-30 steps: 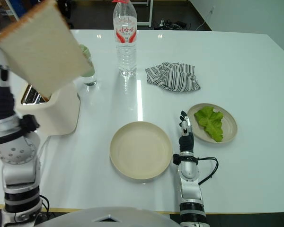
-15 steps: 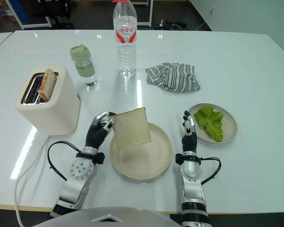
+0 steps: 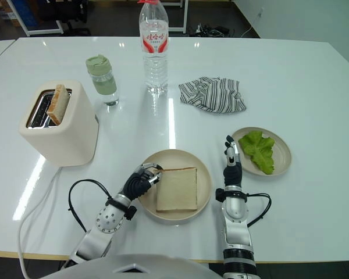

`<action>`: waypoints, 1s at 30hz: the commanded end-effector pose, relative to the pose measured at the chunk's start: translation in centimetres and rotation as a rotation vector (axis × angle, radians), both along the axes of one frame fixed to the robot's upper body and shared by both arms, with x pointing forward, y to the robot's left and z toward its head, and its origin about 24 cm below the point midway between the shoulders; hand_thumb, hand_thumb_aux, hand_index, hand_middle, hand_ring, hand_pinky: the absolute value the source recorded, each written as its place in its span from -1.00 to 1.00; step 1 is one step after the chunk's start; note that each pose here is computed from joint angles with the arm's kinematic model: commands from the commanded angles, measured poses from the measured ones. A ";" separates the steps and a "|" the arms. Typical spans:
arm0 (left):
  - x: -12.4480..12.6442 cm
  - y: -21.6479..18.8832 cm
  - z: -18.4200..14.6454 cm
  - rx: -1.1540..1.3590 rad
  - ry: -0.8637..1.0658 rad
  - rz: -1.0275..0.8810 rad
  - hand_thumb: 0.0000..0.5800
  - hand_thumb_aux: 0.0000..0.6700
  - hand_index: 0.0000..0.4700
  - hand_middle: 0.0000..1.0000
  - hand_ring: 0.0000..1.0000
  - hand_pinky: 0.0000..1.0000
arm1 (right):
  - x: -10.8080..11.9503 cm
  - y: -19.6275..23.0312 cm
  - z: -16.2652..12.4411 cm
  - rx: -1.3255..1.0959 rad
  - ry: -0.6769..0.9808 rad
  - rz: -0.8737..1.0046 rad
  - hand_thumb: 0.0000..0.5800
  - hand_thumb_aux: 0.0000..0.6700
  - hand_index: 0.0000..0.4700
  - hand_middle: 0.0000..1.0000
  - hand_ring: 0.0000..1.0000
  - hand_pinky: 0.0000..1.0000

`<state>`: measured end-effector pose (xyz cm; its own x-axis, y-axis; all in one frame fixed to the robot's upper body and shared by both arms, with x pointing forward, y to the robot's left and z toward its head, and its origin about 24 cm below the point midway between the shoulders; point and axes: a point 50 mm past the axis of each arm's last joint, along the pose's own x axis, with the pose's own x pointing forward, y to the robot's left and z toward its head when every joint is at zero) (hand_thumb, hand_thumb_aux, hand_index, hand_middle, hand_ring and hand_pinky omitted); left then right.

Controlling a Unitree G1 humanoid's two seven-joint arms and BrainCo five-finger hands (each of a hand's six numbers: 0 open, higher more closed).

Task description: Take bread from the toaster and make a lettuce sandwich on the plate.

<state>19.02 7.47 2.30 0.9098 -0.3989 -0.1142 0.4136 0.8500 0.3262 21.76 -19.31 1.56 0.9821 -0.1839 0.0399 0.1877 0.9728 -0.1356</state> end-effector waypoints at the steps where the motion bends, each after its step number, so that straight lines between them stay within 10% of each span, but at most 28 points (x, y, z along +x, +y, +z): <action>1: 0.1 0.1 -0.5 0.125 -0.018 -0.050 -1.00 -1.00 -1.00 -1.00 -1.00 -1.00 | -0.1 -0.1 -0.1 0.000 0.011 -0.006 -1.00 -1.00 -1.00 -1.00 -1.00 -1.00; 13: -1.2 1.1 9.7 0.175 -0.826 0.114 -1.00 -1.00 -1.00 -1.00 -1.00 -1.00 | -0.2 -0.1 0.2 -0.007 0.001 0.004 -1.00 -1.00 -1.00 -1.00 -1.00 -1.00; 23: 2.2 4.2 5.4 -0.386 -0.271 0.244 -1.00 -1.00 -1.00 -1.00 -1.00 -1.00 | -2.7 -4.1 13.9 -0.907 -0.464 -0.184 -1.00 -1.00 -1.00 -1.00 -1.00 -1.00; 30: 2.3 3.7 5.7 -0.438 -0.247 0.197 -1.00 -1.00 -1.00 -1.00 -1.00 -1.00 | 2.6 -11.4 10.3 -1.446 -0.073 -0.169 -1.00 -1.00 -1.00 -1.00 -1.00 -1.00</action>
